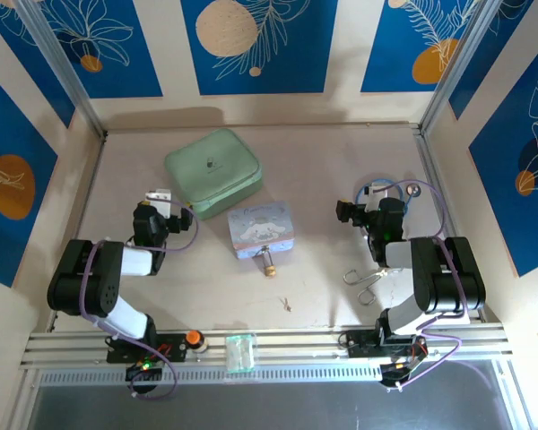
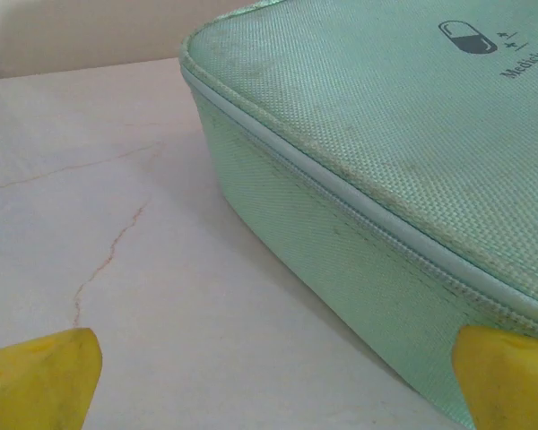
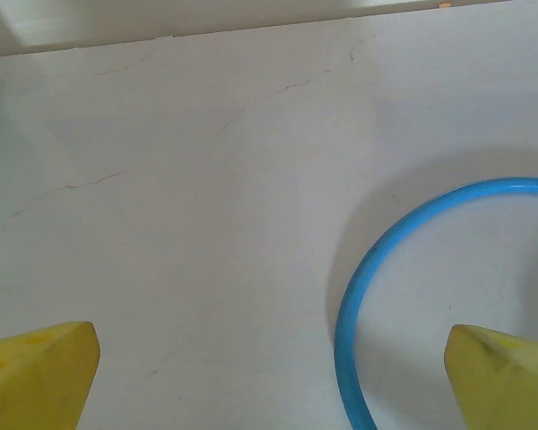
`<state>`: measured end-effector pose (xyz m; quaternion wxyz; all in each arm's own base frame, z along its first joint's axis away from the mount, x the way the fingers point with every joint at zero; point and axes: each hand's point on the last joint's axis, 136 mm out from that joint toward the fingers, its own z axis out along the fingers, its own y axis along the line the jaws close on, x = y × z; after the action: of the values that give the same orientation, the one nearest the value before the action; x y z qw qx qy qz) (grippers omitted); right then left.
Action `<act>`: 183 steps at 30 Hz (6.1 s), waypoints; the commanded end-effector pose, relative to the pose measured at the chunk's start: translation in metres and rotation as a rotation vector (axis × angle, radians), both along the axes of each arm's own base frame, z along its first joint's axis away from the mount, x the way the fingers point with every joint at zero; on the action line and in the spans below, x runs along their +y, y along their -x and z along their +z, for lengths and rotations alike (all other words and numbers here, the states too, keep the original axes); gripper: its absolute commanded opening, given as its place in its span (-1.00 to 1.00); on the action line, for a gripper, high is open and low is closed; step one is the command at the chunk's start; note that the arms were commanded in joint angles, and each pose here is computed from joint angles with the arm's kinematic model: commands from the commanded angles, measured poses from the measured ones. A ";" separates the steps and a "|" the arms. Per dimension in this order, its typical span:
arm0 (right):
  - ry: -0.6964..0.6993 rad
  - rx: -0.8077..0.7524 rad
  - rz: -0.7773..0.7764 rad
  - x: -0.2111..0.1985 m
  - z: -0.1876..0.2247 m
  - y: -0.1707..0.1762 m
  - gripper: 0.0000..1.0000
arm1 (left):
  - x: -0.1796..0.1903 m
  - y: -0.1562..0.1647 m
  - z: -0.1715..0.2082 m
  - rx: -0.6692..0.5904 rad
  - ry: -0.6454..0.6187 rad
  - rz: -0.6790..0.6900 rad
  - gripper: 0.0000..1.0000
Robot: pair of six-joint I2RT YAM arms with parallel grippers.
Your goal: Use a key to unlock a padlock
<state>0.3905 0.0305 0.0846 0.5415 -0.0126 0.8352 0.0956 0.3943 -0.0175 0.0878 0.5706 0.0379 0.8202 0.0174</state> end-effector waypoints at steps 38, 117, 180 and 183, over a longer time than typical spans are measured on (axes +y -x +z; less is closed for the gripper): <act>0.015 -0.048 -0.002 -0.001 0.021 -0.004 0.98 | 0.033 0.014 0.030 -0.092 0.012 0.185 0.99; 0.350 0.810 0.291 0.219 -0.076 0.294 -0.49 | -0.191 0.191 0.019 0.565 0.661 -0.225 0.96; -0.266 0.693 0.582 0.237 0.023 0.245 -1.00 | -0.323 0.215 0.027 0.616 0.793 -0.562 -0.57; -0.269 0.696 0.581 0.238 0.022 0.244 -1.00 | -0.323 0.214 0.026 0.617 0.791 -0.560 -0.86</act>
<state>0.1456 0.2638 0.1013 0.1761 -0.1446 0.9154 0.3319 0.1859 -0.3343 0.1133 0.2655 0.0277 0.8547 -0.4453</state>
